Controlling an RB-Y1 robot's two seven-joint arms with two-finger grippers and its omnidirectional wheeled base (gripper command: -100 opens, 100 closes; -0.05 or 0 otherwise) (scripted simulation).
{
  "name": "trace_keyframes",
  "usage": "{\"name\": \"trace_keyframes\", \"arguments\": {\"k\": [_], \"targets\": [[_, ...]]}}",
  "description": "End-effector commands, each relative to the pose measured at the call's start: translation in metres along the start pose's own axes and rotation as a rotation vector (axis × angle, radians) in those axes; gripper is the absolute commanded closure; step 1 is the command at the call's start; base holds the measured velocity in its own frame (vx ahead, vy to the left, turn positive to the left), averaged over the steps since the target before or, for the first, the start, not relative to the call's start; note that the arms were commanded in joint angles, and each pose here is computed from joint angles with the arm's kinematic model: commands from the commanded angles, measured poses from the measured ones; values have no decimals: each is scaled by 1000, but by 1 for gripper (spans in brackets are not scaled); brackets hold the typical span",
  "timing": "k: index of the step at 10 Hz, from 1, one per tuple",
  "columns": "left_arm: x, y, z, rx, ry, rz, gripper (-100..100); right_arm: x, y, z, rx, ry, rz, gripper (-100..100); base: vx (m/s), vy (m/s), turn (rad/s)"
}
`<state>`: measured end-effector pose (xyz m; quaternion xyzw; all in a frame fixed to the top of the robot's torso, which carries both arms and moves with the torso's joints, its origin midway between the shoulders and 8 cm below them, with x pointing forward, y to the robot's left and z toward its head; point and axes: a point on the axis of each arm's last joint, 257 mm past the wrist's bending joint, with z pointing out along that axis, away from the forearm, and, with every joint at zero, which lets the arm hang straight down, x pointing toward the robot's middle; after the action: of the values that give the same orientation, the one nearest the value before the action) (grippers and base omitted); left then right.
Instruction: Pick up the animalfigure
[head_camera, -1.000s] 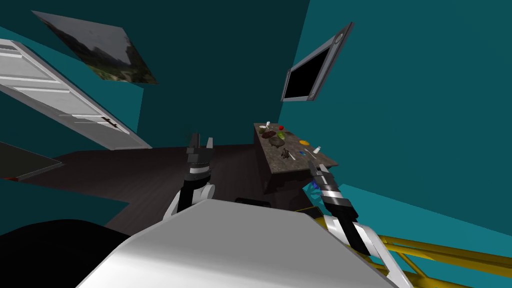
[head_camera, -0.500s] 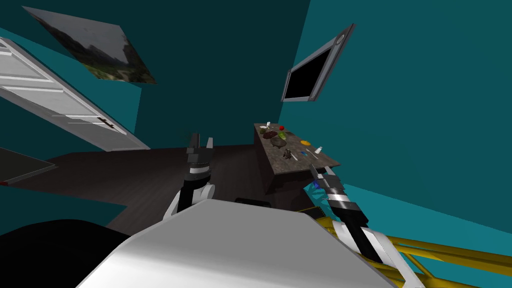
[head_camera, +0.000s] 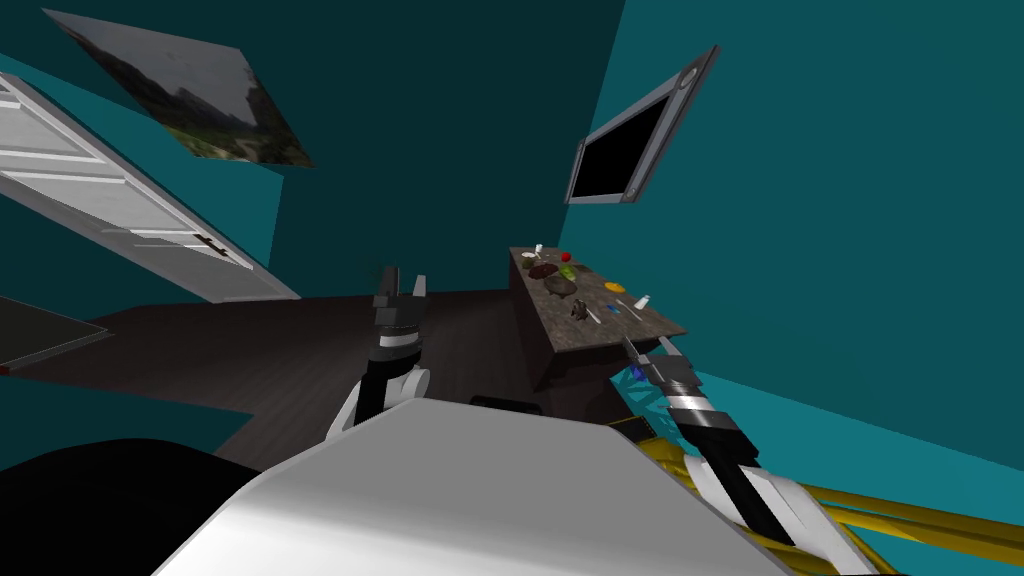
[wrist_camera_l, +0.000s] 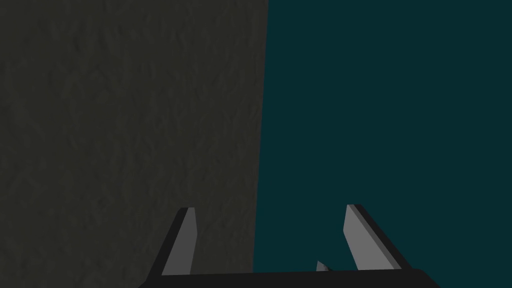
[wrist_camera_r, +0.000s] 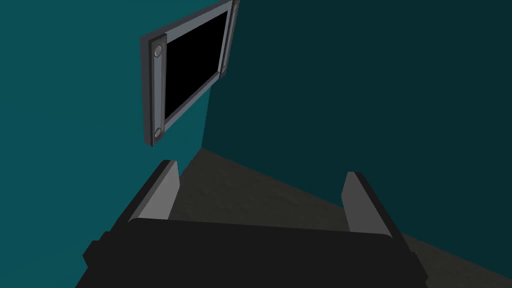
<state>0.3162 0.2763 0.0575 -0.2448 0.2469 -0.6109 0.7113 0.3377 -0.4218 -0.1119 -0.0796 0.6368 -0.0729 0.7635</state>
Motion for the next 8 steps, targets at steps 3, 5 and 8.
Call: {"name": "trace_keyframes", "arguments": {"k": [3,5,8], "targets": [[0,0,0,0,0,0,0,18,-16,-14,-33,76,-216,-100,33,45,27],[0,0,0,0,0,0,0,28,-23,-21,-57,114,-326,-100,59,47,34],[0,0,0,0,0,0,0,37,-30,-30,-88,151,-465,-100,59,41,45]]}}
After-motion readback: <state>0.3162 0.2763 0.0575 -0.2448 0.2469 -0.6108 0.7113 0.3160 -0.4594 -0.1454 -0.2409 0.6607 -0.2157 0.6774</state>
